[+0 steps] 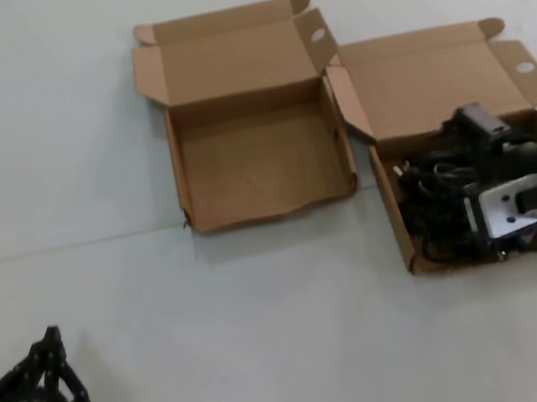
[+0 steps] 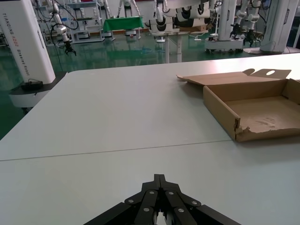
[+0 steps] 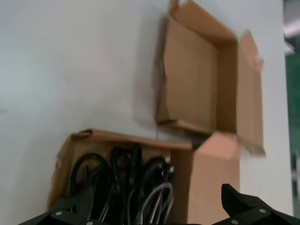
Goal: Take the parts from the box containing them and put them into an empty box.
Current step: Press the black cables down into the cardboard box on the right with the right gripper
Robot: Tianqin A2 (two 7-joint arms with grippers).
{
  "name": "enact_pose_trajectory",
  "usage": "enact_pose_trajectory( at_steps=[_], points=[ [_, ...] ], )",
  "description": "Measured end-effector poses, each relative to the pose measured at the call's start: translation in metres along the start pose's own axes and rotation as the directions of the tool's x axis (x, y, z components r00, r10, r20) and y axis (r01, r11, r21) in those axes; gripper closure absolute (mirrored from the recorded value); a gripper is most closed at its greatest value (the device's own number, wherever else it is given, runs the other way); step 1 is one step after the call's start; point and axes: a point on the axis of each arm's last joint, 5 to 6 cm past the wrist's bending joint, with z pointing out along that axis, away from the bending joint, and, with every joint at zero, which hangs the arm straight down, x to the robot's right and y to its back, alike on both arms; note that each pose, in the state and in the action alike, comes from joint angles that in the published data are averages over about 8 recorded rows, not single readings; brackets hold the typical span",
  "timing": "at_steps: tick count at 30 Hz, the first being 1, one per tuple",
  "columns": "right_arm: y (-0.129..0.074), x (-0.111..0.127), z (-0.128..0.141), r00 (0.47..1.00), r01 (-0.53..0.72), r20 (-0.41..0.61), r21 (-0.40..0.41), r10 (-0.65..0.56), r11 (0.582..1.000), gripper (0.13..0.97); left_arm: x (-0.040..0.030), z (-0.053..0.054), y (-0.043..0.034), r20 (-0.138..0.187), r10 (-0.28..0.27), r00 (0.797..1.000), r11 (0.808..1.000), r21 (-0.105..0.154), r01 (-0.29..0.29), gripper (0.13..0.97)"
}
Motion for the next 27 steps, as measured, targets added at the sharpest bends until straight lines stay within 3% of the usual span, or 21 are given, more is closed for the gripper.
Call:
enact_pose_trajectory(
  at_steps=[10,23,27],
  points=[
    [-0.005,-0.008,-0.002,0.979,-0.197,0.029,-0.121,0.202,0.973,0.130,0.0000,0.000,0.0000,0.000,0.000,1.000,1.000,0.000,0.000,0.941],
    [0.002,-0.013,0.004,0.974,-0.216,0.050,-0.112,0.223,0.970,0.181,0.0000,0.000,0.0000,0.000,0.000,1.000,1.000,0.000,0.000,0.941],
    [0.007,-0.013,0.006,0.976,-0.203,0.058,-0.102,0.209,0.974,0.239,0.0000,0.000,0.0000,0.000,0.000,1.000,1.000,0.000,0.000,0.941]
  ],
)
